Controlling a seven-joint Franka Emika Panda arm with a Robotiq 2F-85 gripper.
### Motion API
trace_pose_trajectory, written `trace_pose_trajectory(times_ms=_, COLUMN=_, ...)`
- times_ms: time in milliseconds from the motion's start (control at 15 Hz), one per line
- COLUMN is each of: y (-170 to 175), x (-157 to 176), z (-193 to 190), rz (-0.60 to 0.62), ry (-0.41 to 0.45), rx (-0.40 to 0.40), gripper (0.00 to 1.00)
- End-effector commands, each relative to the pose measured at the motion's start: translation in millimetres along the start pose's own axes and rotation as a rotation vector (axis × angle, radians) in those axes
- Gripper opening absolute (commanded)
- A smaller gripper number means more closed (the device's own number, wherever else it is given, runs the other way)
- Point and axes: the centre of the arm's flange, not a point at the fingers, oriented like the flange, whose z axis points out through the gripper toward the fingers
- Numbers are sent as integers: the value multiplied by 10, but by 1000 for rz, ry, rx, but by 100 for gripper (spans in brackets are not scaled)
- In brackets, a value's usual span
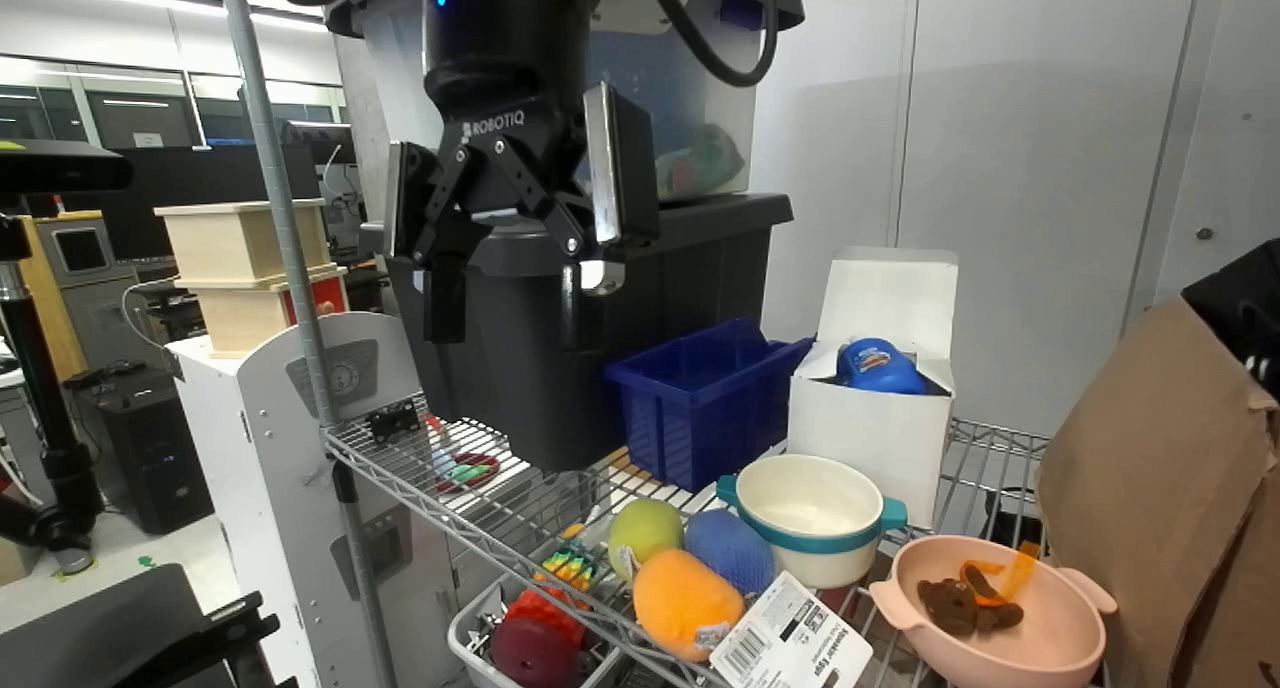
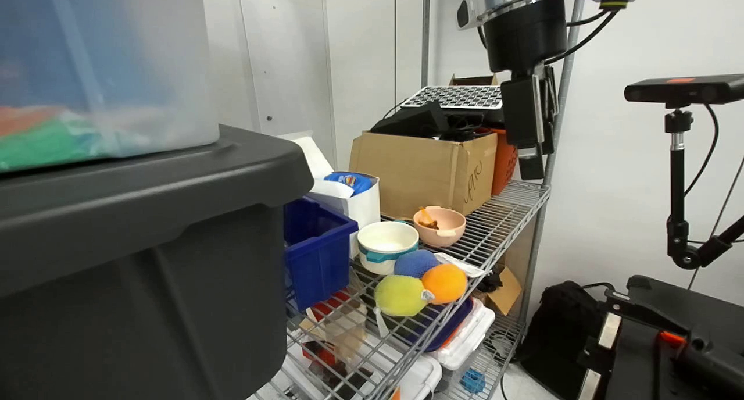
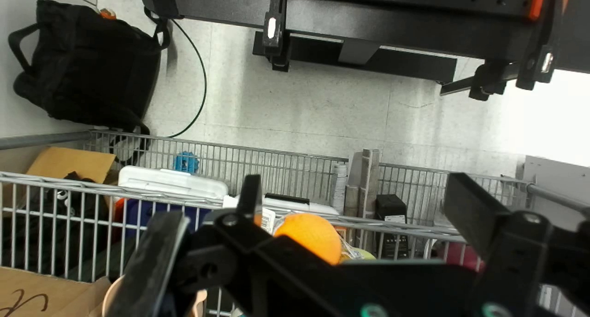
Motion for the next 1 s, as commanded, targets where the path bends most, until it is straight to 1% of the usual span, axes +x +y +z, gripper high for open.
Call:
trace_pose_trajectory(times_ms=0, y=0, x=0, z=0, rz=0, ry=0, rx=0, gripper=100)
trace_pose_trajectory(times_ms=200, y=68, x=21, z=-13, rz=7, ry=2, rx=4, gripper=100)
trace_pose_trajectory(times_ms=333, y=138, x=64, z=-50, rz=27, ry=-34, rx=10, gripper=100)
trace_pose_trajectory(times_ms=400, y=173, x=78, z=-44, rz=42, ry=-39, rx=12, gripper=100)
trace_pose_trajectory(times_ms=667, y=311, x=105, z=-16, rz=96, ry=-17, rx=18, gripper=100)
trace_pose_trajectory(times_ms=933, y=372, x=234, z=37, rz=136, ry=-19, rx=32, gripper=100)
